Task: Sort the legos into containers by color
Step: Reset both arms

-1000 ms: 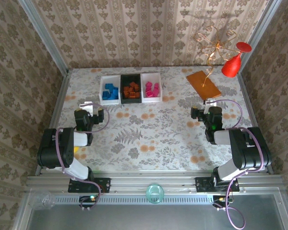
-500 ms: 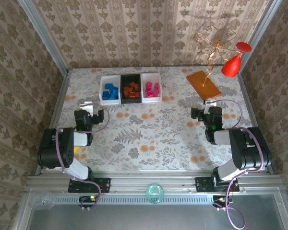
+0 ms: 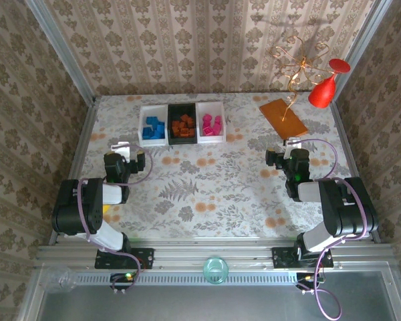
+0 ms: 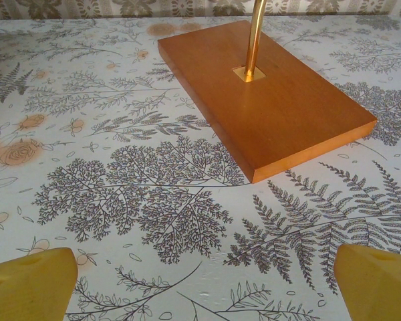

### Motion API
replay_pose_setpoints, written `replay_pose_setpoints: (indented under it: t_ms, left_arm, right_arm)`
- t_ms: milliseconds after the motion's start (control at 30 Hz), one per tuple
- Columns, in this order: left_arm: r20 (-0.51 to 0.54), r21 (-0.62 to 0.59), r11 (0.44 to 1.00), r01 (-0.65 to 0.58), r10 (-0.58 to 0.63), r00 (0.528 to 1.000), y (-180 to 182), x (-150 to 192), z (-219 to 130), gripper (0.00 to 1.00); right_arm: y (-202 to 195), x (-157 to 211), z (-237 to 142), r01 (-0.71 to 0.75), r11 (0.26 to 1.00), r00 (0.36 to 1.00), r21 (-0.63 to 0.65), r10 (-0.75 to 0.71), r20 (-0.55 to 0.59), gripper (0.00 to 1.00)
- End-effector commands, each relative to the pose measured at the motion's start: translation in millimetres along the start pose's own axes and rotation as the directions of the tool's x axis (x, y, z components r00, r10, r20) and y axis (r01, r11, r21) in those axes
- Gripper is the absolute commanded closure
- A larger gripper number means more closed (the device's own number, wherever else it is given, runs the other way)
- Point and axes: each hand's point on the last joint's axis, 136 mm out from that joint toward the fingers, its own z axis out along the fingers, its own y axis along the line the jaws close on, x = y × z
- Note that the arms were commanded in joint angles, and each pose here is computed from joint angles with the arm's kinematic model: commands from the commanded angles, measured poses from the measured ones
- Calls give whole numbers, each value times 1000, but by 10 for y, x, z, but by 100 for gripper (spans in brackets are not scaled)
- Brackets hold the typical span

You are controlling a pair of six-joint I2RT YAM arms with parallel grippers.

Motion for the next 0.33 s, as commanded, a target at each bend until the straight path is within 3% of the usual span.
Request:
replay_pose_setpoints:
  t_ms: [0, 300]
  left_arm:
    - [48, 26, 999, -33, 32, 998, -62, -150, 12, 0]
    - [49, 24, 999, -32, 31, 998, -58, -149, 11, 0]
  right_arm:
    - [26, -141, -1, -8, 1000, 999, -16, 8, 48, 0]
    - [25, -139, -3, -6, 1000, 999, -15, 7, 48, 0]
